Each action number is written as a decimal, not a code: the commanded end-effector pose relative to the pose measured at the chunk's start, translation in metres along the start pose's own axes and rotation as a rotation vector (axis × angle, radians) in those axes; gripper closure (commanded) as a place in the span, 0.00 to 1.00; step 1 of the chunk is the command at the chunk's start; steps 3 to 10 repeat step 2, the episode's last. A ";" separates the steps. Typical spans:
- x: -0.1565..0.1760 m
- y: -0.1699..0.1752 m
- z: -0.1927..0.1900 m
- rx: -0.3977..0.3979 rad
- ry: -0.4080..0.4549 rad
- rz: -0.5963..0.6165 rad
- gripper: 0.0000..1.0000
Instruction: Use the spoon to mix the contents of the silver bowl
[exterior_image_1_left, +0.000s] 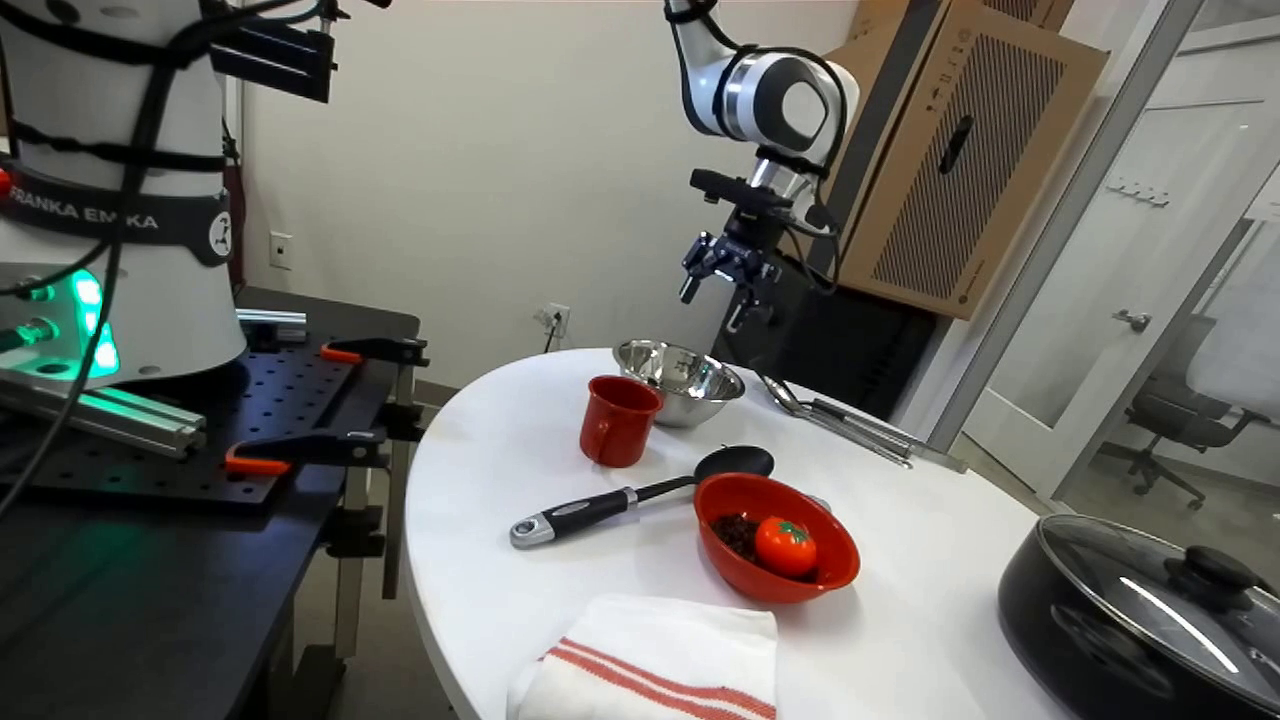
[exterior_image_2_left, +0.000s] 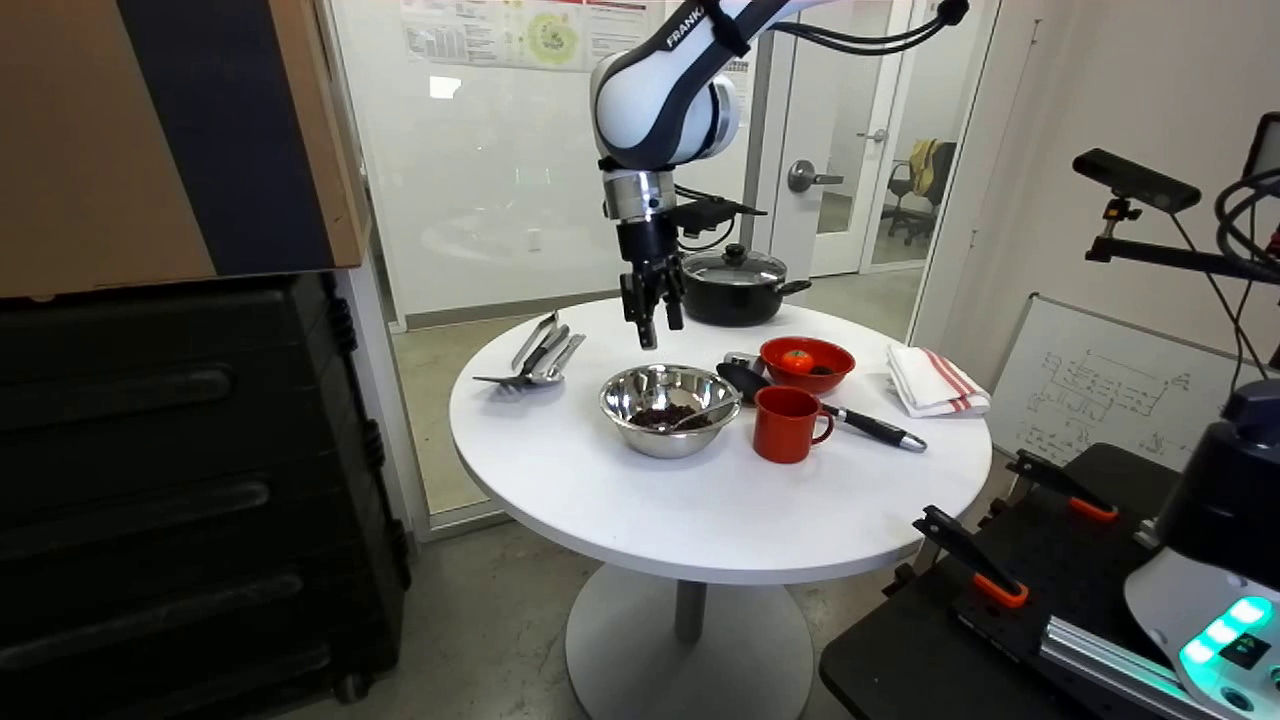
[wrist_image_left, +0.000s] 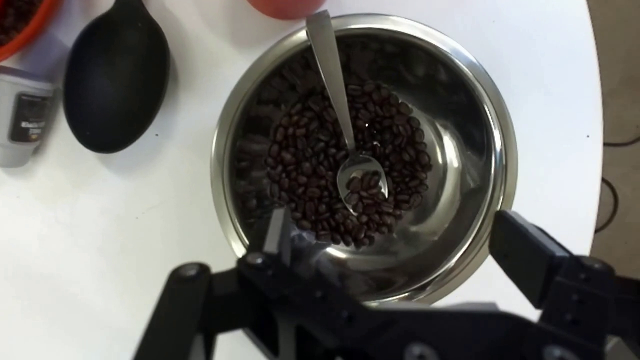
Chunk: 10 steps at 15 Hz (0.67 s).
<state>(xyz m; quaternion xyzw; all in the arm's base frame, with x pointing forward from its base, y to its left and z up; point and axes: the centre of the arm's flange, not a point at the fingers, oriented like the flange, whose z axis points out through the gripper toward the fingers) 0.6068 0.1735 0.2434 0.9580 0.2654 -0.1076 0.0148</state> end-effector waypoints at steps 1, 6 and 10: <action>-0.002 0.000 0.000 0.004 0.007 0.004 0.00; -0.004 0.000 0.000 0.006 0.010 0.006 0.00; -0.004 0.000 0.000 0.006 0.010 0.006 0.00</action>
